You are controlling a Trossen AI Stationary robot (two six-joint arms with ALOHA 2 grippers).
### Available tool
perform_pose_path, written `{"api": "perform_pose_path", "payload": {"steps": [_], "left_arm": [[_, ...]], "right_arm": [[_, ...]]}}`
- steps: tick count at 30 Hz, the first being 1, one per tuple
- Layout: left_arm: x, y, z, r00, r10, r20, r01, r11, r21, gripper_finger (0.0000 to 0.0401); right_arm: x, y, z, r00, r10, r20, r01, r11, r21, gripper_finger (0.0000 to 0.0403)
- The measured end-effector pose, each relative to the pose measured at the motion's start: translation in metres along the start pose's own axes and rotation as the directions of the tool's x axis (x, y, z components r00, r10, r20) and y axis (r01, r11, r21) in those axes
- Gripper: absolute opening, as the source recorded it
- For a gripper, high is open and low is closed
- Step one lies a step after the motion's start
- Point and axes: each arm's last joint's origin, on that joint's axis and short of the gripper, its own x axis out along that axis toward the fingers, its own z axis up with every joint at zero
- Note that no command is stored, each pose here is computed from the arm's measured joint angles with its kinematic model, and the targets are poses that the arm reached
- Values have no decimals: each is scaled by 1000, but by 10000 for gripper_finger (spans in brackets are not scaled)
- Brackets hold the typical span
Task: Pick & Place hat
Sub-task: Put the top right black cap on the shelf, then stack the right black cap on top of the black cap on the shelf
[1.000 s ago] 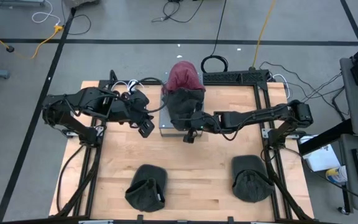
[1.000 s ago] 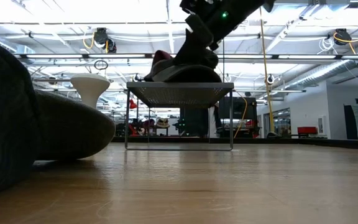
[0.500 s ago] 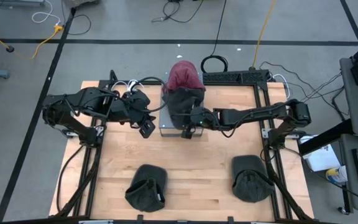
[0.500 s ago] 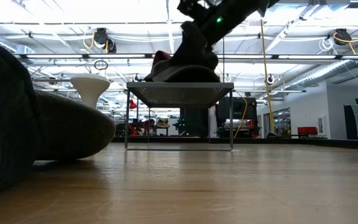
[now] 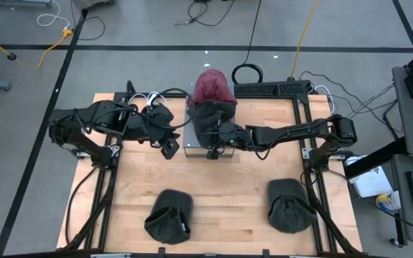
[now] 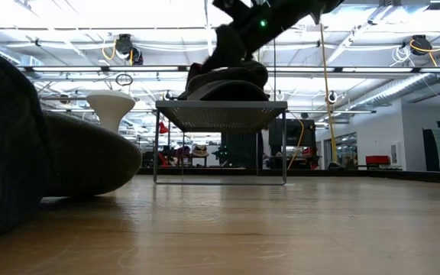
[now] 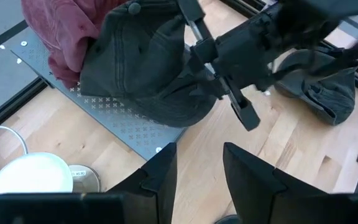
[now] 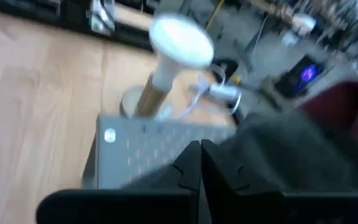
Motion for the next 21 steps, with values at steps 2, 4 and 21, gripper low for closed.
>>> {"api": "perform_pose_path", "payload": {"steps": [2, 4, 21], "left_arm": [[0, 0, 0, 1000, 0, -1, 0, 1000, 1, 132], [0, 0, 0, 1000, 0, -2, 0, 1000, 1, 132], [-1, 0, 0, 1000, -18, -14, 17, 999, -44, 271]], "right_arm": [[-4, 0, 5, 1000, -1, 27, 1, 1000, -24, 12], [-11, -1, 9, 999, 10, 45, -8, 999, -40, 23], [-142, -18, 9, 881, 445, -159, -338, 829, 446, 190]]}}
